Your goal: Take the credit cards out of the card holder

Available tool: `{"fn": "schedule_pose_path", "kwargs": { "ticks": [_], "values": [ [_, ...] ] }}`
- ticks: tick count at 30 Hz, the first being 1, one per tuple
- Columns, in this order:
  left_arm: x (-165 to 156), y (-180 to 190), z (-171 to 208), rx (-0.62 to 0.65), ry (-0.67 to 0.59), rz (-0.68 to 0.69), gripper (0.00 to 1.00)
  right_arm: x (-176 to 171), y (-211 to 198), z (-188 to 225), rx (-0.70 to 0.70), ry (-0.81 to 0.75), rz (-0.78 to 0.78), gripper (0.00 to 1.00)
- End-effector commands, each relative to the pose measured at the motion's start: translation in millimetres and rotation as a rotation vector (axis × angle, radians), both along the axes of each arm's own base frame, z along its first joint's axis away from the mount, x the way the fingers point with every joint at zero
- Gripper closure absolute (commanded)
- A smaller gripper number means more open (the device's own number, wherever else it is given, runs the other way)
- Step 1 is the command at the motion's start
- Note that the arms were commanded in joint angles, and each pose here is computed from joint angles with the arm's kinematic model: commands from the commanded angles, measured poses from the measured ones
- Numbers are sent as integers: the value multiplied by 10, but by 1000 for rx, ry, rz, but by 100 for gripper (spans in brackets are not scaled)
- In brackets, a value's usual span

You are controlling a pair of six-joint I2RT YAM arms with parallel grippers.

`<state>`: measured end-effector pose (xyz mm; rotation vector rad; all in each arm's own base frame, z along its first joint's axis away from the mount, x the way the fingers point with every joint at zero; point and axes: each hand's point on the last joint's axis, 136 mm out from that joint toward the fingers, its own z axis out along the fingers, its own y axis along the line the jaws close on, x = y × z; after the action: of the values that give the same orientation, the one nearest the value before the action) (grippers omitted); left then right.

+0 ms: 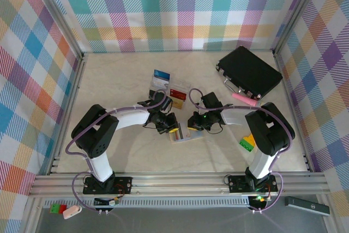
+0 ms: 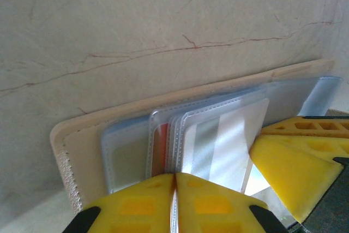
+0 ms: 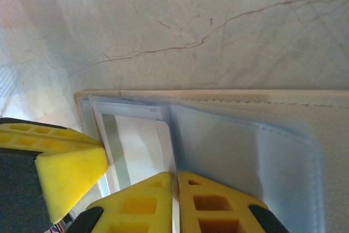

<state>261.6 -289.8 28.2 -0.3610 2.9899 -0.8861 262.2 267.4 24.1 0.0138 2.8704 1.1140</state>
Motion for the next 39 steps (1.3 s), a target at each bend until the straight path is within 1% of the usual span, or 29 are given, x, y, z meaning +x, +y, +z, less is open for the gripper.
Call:
{"fn": "schedule_pose_path", "kwargs": {
  "ticks": [1,5,11,19,23,27,35,39],
  "values": [
    [-169,201,-236,123,70,-1,86,17,-69,18,-13,-34,-11,91],
    [-157,225,-201,136,58,-1,81,36,-178,12,-42,-46,-48,92],
    [-109,200,-75,133,32,-19,81,28,-262,-3,-51,-48,-71,92],
    [15,-46,301,17,-43,-68,81,22,-194,30,-16,-38,-49,91],
    [8,-153,260,-15,-25,-90,84,30,-187,29,-14,-39,-47,91],
    [-4,-202,154,-11,5,-101,86,25,-178,34,-12,-35,-39,92],
    [-17,-222,3,-4,38,-107,91,-3,-189,31,-15,-36,-28,93],
    [-80,-124,-110,43,70,-92,95,-2,-211,28,-27,-39,-34,93]
  ]
}}
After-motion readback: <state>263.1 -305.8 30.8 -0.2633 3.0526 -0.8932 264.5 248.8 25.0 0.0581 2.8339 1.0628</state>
